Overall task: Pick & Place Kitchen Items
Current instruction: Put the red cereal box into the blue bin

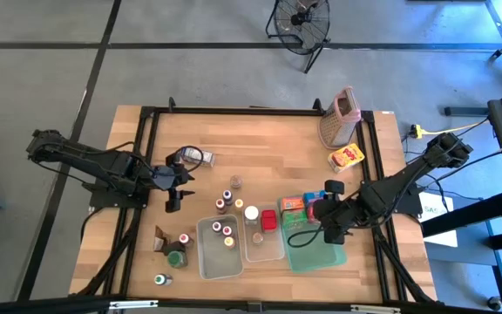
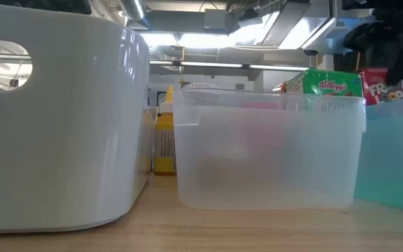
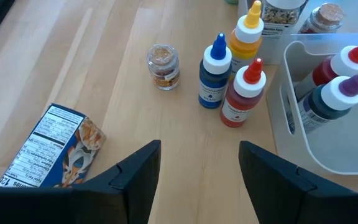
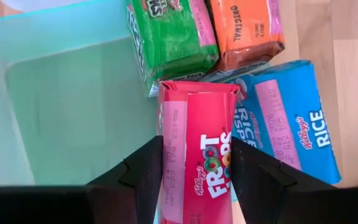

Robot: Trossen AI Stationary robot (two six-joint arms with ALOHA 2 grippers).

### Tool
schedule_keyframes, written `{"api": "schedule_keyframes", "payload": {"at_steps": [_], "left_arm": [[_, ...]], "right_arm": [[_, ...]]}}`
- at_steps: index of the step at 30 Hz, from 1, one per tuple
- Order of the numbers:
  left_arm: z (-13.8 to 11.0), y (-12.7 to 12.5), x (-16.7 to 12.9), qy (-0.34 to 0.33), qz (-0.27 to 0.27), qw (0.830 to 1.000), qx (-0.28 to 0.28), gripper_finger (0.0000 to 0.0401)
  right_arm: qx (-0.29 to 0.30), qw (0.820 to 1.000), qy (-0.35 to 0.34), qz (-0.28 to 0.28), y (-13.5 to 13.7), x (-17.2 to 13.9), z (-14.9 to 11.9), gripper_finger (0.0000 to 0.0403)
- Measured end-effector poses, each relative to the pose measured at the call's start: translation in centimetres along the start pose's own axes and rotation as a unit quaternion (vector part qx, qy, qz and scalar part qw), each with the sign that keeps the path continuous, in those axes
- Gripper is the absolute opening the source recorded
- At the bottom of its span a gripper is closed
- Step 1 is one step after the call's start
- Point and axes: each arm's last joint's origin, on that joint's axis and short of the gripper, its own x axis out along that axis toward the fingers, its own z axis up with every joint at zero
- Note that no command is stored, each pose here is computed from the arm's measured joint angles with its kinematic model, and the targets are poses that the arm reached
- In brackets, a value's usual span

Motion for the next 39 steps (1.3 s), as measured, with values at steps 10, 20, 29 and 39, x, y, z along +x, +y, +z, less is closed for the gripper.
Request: {"api": "schedule_keyframes", "payload": {"at_steps": [10,20,29,39], "left_arm": [[0.0,0.0,0.0,0.0,0.0,1.0,0.0,0.0212],[0.0,-0.1,0.0,0.004,-0.014,1.0,0.001,0.0212],[0.0,-0.1,0.0,0.004,-0.014,1.0,0.001,0.0212],[0.0,-0.1,0.0,0.004,-0.014,1.0,0.001,0.0212]], "right_arm": [[0.022,1.0,-0.001,-0.011,-1.0,0.3,0.6,0.0174],[0.008,0.999,0.025,0.031,-1.0,0.4,0.6,0.0174],[0.011,1.0,0.012,0.022,-1.0,0.4,0.8,0.0174],[0.028,0.999,0.016,0.026,-0.9,0.4,0.7,0.0174]]}}
